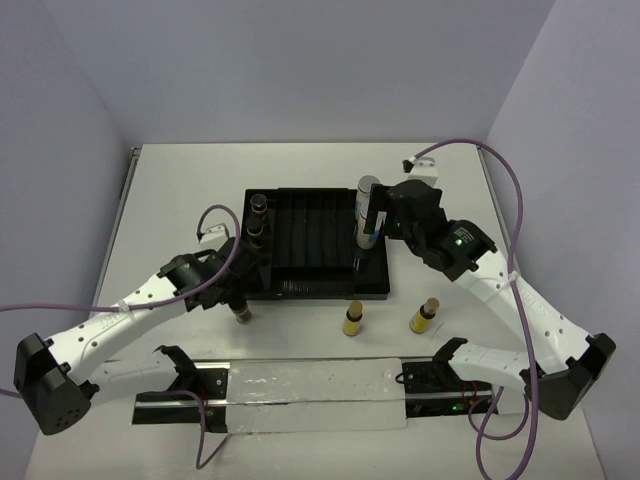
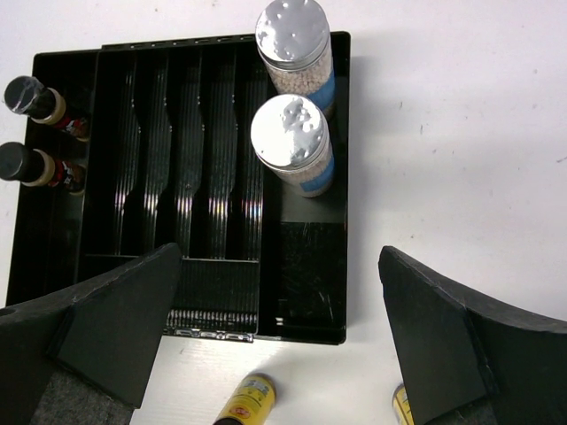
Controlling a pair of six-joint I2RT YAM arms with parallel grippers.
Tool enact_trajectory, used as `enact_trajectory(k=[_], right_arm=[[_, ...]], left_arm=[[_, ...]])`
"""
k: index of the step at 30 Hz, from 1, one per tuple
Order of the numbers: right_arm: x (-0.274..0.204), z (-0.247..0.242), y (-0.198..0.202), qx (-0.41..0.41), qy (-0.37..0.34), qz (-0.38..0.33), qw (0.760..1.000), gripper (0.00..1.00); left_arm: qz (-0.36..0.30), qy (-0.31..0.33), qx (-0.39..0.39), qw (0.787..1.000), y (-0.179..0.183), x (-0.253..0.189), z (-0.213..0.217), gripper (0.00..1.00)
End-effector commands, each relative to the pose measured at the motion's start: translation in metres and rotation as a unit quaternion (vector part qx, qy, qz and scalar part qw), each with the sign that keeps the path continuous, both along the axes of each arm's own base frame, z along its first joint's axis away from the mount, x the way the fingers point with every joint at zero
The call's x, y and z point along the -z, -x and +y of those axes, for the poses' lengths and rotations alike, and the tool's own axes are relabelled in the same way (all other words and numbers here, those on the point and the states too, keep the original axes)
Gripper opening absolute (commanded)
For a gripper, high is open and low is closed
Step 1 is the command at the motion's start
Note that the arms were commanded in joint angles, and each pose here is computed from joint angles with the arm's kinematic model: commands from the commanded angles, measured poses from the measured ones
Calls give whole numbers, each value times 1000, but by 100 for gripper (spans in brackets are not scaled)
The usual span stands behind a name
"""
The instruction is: Organize the condiment bottles
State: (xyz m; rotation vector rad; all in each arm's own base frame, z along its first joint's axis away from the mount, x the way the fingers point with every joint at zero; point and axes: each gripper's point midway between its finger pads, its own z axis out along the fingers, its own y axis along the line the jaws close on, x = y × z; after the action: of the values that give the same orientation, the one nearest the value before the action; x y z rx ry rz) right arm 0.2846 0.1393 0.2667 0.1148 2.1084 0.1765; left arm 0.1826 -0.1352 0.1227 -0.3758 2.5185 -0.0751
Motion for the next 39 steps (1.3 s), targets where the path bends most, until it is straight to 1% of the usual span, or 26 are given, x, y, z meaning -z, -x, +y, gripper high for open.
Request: enact_trajectory(k=[1,5,6,8,13,23,28,33,34,35,36,39], right_arm=[[-8,-1,0,4,-14,-15,1000,100],[-8,-1,0,3,-15,-17,1000,100],[-8,-1,0,3,-16,-18,1000,100],[-6,0,-1,2,-16,-14,1000,100],[-7,2,-1,-2,-18,-14,1000,100],[-1,2,0,-2,-17,-10,1000,100],[1,1,-2,1,-11,-8,1000,100],[-1,4,-2,-3,-16,-9,1000,100],[0,5,-2,-5,-18,-9,1000,100],[-1,5,-2,-5,-18,-9,1000,100],[0,5,-2,-5,-18,-8,1000,100],[-1,3,-2,-1,-18,-11,1000,100]], left_arm=[[10,27,-22,999,11,9,-5,97],[23,20,-24,999,19,22,-5,90],[23,18,-23,999,20,22,-4,88],[25,11,-30,999,21,24,-4,82],[19,4,-33,999,18,23,-2,72],[29,-20,-32,999,17,29,-2,71],[25,-28,-34,999,14,26,0,67],[22,-33,-39,998,14,21,2,49],[21,-31,-36,999,13,21,1,36],[20,-29,-33,999,13,19,0,20],[21,-26,-24,999,13,17,-2,11],[18,-27,-2,999,11,1,-6,10]])
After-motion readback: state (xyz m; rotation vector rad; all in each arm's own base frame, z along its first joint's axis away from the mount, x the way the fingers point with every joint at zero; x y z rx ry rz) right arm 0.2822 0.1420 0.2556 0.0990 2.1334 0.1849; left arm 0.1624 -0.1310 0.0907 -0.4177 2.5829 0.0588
